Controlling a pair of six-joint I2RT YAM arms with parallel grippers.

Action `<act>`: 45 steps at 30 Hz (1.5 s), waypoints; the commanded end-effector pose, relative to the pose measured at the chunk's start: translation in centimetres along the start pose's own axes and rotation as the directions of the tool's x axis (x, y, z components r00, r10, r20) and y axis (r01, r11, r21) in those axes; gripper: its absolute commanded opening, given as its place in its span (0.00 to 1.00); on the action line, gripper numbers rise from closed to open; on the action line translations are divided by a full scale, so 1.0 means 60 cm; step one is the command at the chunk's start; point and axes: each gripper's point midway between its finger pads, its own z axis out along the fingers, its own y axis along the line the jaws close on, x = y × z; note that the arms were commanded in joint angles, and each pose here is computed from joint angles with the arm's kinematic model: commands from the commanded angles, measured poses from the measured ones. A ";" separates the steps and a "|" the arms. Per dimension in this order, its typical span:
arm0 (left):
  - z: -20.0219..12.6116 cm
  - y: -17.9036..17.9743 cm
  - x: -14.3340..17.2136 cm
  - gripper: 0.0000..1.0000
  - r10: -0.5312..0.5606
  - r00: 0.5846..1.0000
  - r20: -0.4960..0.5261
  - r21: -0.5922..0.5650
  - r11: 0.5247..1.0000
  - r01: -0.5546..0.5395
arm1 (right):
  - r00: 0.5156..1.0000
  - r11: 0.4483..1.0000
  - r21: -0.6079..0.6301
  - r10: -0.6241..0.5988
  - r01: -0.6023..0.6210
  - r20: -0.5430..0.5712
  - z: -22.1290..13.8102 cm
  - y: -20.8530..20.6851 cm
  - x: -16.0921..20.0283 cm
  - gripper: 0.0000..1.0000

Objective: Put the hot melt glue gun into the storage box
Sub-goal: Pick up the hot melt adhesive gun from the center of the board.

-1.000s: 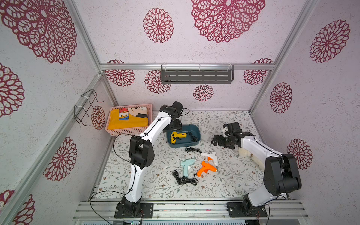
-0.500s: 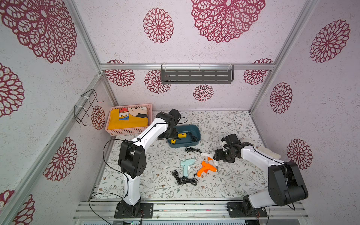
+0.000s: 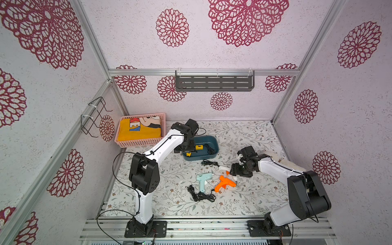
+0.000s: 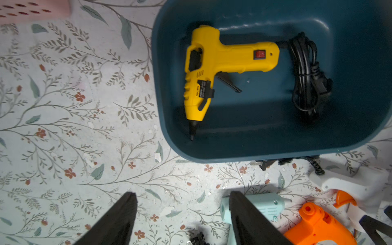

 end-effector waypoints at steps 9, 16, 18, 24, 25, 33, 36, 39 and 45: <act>-0.016 -0.087 0.156 0.76 0.186 0.971 -0.150 0.135 0.977 -0.166 | 0.999 0.999 0.023 -0.041 0.040 0.026 -0.019 0.005 -0.025 0.76; -0.008 -0.121 0.173 0.77 0.298 0.936 -0.189 0.154 0.950 -0.271 | 0.997 0.997 0.041 -0.072 0.071 0.025 -0.031 0.005 -0.031 0.78; 0.008 -0.132 0.178 0.77 0.368 0.906 -0.210 0.125 0.929 -0.348 | 0.997 0.996 0.048 -0.075 0.074 0.028 -0.035 0.003 -0.031 0.78; 0.019 -0.162 0.193 0.77 0.609 0.770 -0.188 0.135 0.793 -0.594 | 0.996 0.996 0.057 -0.076 0.073 0.042 -0.048 0.000 -0.024 0.80; 0.020 -0.166 0.196 0.77 0.628 0.757 -0.181 0.151 0.778 -0.610 | 0.996 0.995 0.060 -0.076 0.074 0.045 -0.051 -0.001 -0.023 0.80; 0.029 -0.164 0.200 0.77 0.737 0.666 -0.117 0.135 0.676 -0.724 | 0.997 0.997 0.057 -0.059 0.056 0.055 -0.058 -0.006 -0.006 0.81; 0.039 -0.176 0.199 0.78 0.767 0.637 -0.074 0.138 0.640 -0.756 | 0.997 0.997 0.054 -0.055 0.052 0.053 -0.056 -0.007 -0.002 0.81; 0.051 -0.189 0.193 0.79 0.790 0.611 -0.047 0.131 0.612 -0.780 | 0.997 0.997 0.056 -0.055 0.052 0.052 -0.056 -0.008 -0.001 0.81; 0.059 -0.220 0.179 0.79 0.812 0.583 0.011 0.139 0.577 -0.805 | 0.997 0.997 0.055 -0.056 0.053 0.052 -0.057 -0.007 -0.001 0.82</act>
